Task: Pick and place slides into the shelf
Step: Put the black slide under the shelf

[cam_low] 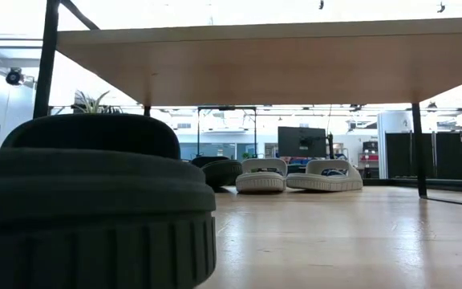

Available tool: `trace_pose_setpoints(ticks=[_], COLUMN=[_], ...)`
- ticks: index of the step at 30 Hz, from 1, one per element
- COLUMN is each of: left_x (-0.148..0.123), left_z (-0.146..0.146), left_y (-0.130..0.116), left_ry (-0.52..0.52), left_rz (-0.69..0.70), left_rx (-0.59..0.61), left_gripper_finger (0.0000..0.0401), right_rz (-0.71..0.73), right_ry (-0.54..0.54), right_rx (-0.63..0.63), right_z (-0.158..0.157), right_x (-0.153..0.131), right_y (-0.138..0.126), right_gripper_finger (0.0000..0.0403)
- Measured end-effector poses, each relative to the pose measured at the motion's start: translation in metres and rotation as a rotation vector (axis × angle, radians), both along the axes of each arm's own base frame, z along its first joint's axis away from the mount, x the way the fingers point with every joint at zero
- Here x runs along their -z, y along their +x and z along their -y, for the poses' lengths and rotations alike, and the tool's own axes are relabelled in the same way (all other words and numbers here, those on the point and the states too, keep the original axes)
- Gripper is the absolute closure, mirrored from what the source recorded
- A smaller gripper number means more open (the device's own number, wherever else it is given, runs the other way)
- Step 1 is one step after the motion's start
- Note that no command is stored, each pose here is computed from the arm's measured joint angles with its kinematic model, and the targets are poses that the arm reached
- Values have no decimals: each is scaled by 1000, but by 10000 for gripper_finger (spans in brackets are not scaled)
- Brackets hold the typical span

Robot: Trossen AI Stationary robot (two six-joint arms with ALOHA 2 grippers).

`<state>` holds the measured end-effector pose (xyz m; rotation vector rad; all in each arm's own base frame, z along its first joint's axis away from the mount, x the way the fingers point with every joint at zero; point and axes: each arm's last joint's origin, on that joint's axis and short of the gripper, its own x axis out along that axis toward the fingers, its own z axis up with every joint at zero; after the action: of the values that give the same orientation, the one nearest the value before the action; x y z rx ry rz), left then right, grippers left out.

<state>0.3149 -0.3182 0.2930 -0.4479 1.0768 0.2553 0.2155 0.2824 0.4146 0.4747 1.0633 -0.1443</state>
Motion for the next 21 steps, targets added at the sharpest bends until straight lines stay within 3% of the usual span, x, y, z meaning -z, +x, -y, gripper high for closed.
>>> trace_pose_setpoints(ticks=[5, 8, 11, 14, 17, 21], left_x=[-58, -96, -111, -105, -85, -36], left_z=[-7, -25, -55, -78, -90, -109], left_y=[-28, -57, -85, -99, -103, -107], left_ry=[-7, 57, 109, 115, 126, 216], left_rz=[207, 334, 289, 190, 135, -135], left_rx=[90, 47, -82, -221, -217, -231], left_gripper_finger=[285, 285, 285, 285, 285, 278], right_rz=[3, 4, 3, 4, 21, 53], right_ry=[-2, -2, -2, -2, -14, -35], right_rx=[-1, 0, -1, -2, 7, 42], right_z=[0, 0, 0, 0, 1, 5], right_x=[0, 0, 0, 0, -1, -1], right_y=[0, 0, 0, 0, 0, 4], right_gripper_finger=[360, 360, 360, 360, 360, 360])
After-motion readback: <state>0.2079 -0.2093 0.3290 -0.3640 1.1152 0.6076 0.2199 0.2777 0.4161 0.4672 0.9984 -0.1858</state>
